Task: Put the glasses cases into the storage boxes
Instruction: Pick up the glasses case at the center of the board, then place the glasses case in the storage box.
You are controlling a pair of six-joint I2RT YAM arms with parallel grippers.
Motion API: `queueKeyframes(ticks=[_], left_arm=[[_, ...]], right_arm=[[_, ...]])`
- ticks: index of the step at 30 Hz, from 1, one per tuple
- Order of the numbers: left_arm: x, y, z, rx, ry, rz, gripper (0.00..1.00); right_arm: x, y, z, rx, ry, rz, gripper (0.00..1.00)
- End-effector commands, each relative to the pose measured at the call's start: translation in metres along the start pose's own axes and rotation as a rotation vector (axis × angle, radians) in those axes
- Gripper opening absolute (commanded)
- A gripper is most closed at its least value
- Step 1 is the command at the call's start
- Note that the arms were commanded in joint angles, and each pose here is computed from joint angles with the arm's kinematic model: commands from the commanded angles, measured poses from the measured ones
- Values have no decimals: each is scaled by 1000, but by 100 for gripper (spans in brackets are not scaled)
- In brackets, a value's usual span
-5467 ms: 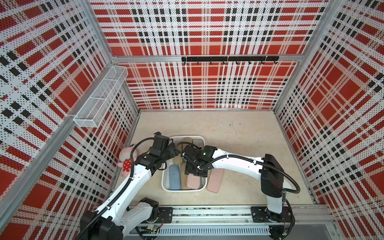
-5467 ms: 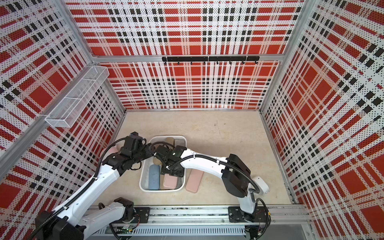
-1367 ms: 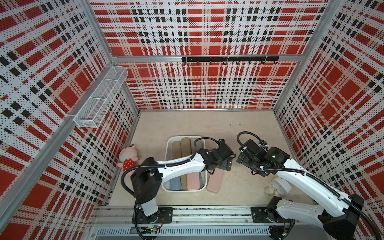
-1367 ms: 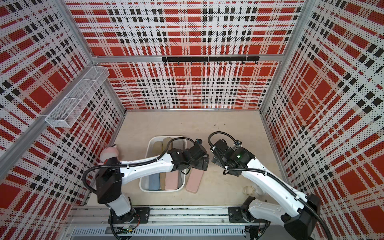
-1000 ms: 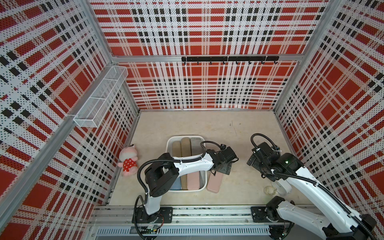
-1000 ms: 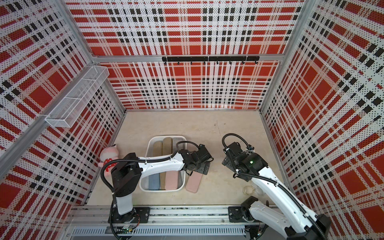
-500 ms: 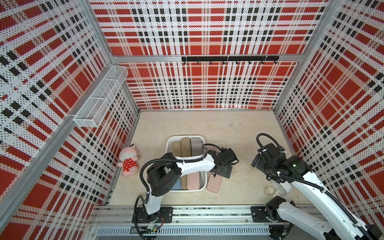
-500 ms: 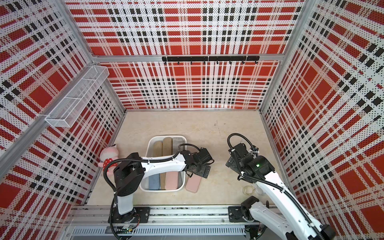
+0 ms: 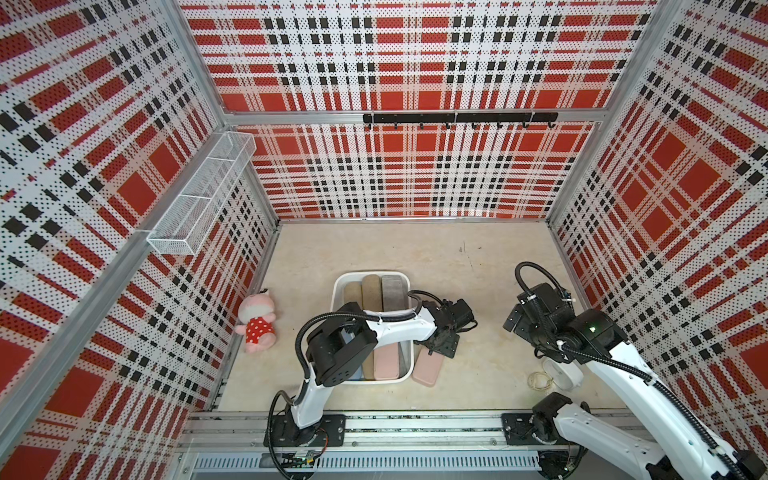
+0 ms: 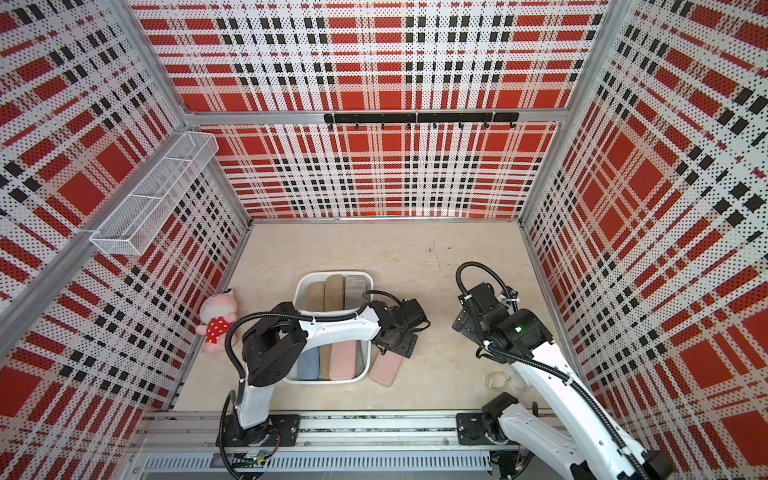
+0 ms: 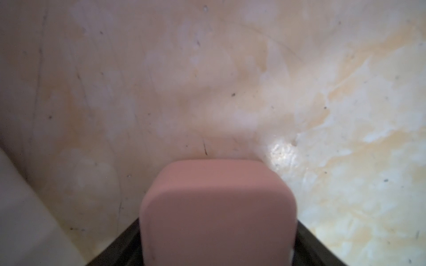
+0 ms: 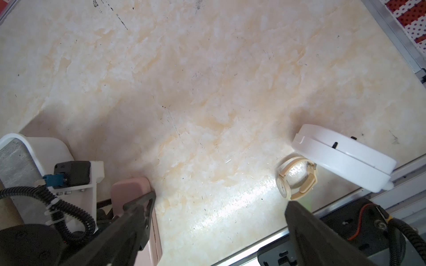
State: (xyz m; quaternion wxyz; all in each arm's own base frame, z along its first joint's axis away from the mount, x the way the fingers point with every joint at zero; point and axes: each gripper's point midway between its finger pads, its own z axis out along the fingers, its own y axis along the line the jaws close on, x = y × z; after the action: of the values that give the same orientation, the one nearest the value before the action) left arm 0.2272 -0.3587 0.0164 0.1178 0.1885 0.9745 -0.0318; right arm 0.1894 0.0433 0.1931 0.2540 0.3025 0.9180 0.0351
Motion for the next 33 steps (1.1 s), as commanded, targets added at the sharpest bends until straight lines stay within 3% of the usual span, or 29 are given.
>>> queueKeyframes(ticks=[1,9,13,15,21,25,33], left_arm=[[10,2,5,-39,54,32,75],[-50,-38,-67,75,-105,-7,68],[-72,-23,-116,83,-189,-68,67],[-71,3,-137,76,-213,-115,67],[-35,122,-168,34,-229,-328,68],[5,185,-163,46,-191,-446,69],[66,213,-137,29,-82,-460,68]], right_arm=[[-12,-2,-9,-3,-45,13,98],[-25,-2,-22,3,-96,-3,97],[-30,4,-23,3,-100,-27,97],[-33,10,-23,-1,-98,-46,97],[-37,29,-19,-16,-81,-86,96],[-36,39,-15,-30,-58,-96,95],[-31,45,-11,-41,-24,-82,93]])
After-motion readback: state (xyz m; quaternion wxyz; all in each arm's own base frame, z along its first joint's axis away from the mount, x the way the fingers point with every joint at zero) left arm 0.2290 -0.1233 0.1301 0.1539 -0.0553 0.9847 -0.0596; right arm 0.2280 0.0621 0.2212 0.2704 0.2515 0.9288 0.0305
